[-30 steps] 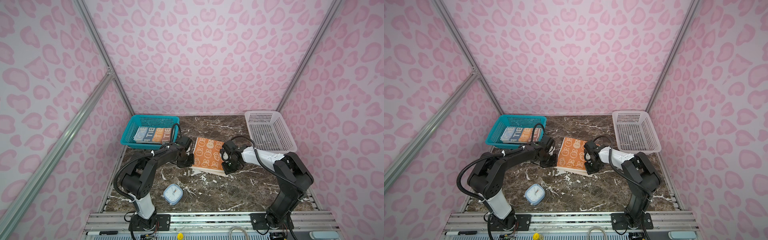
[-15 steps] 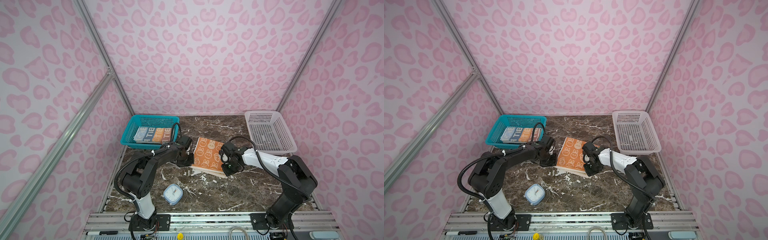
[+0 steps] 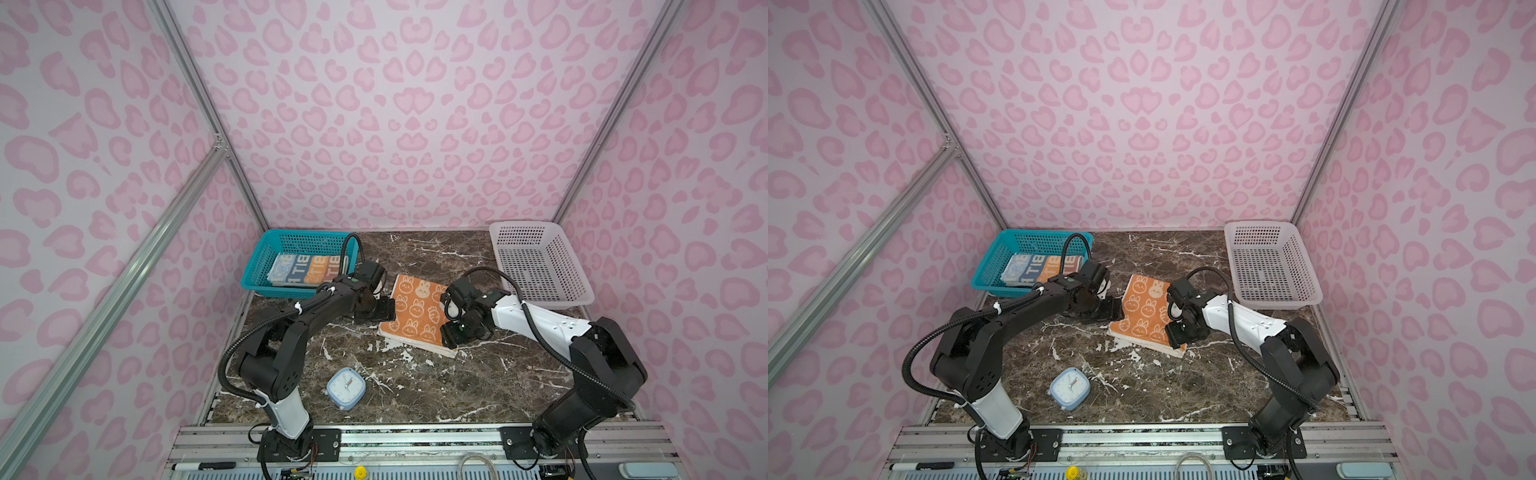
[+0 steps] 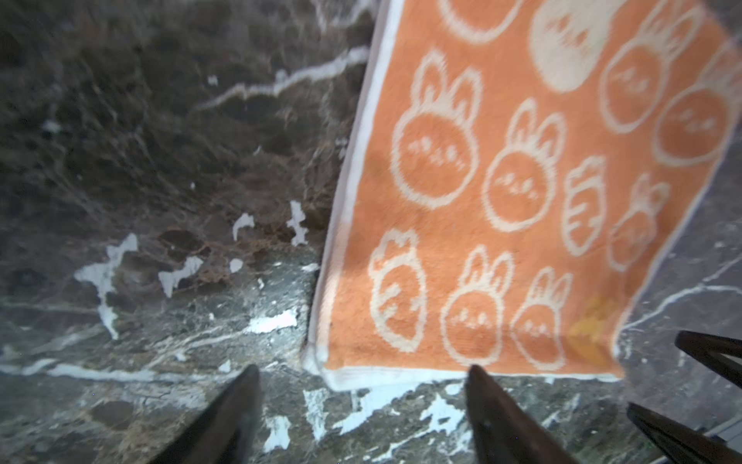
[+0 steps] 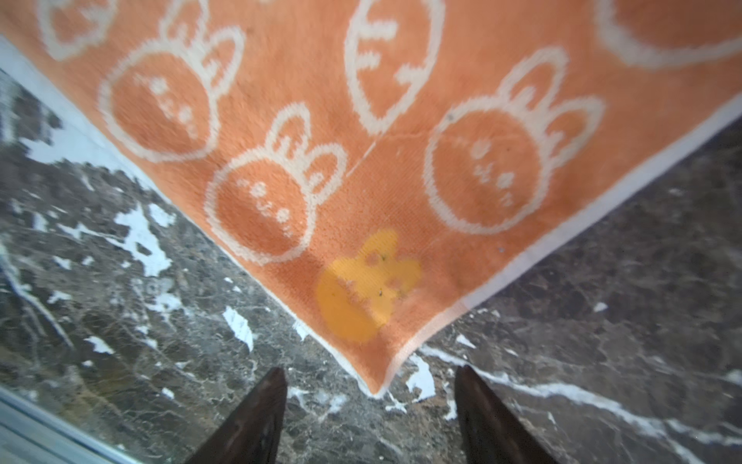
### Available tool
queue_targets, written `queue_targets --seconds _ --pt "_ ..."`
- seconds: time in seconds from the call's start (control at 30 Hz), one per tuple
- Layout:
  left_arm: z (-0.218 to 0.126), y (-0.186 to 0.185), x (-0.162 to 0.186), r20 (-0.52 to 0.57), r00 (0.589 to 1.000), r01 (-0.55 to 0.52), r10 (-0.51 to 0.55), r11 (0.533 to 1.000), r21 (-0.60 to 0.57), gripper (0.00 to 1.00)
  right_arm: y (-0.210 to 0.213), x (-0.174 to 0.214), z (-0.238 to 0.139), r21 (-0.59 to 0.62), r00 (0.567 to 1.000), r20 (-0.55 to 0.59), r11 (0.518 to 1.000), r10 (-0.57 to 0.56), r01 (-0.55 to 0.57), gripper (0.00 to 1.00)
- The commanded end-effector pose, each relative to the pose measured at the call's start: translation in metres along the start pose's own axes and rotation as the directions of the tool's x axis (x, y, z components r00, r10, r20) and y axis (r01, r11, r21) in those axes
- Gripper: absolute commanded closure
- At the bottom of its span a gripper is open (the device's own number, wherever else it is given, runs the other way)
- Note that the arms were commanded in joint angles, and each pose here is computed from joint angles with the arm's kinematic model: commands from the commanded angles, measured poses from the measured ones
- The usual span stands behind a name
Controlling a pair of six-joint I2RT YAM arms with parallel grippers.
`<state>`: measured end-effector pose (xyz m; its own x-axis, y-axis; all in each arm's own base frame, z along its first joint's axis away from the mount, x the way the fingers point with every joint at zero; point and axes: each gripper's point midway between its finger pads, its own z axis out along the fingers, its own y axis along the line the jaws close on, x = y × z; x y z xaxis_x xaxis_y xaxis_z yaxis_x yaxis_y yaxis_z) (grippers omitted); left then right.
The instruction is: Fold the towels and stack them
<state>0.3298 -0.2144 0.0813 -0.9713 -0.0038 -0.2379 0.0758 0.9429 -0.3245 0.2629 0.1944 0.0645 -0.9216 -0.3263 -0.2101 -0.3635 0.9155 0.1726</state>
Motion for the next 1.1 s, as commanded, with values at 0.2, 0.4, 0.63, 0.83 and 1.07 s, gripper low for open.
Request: queue_targets --seconds 0.2,0.4,0.63,0.83,1.07 --pt "-0.017 -0.081 -0.029 -0.021 0.993 0.114 -0.115 0.910 0.399 0.02 0.037 -0.044 -0.018 -0.431 0.947 0.150 0.881 0.285 -0.197 0.12" --pt "0.009 -0.071 -0.016 -0.084 0.986 0.168 -0.147 0.912 0.374 0.02 0.051 -0.033 0.006 -0.521 0.937 0.094 0.818 0.337 -0.242 0.10" --pt "0.041 -0.040 0.016 -0.150 0.976 0.194 -0.157 0.942 0.274 0.02 0.023 -0.019 0.037 -0.435 0.943 0.042 0.856 0.330 -0.280 0.08" --pt "0.056 -0.034 0.026 -0.178 0.970 0.209 -0.166 0.944 0.256 0.02 -0.019 -0.026 0.052 -0.288 0.957 0.030 0.920 0.288 -0.268 0.08" --pt "0.035 -0.054 0.004 -0.135 0.978 0.197 -0.162 0.930 0.311 0.02 -0.014 -0.045 0.019 -0.315 0.959 0.089 0.921 0.271 -0.231 0.06"
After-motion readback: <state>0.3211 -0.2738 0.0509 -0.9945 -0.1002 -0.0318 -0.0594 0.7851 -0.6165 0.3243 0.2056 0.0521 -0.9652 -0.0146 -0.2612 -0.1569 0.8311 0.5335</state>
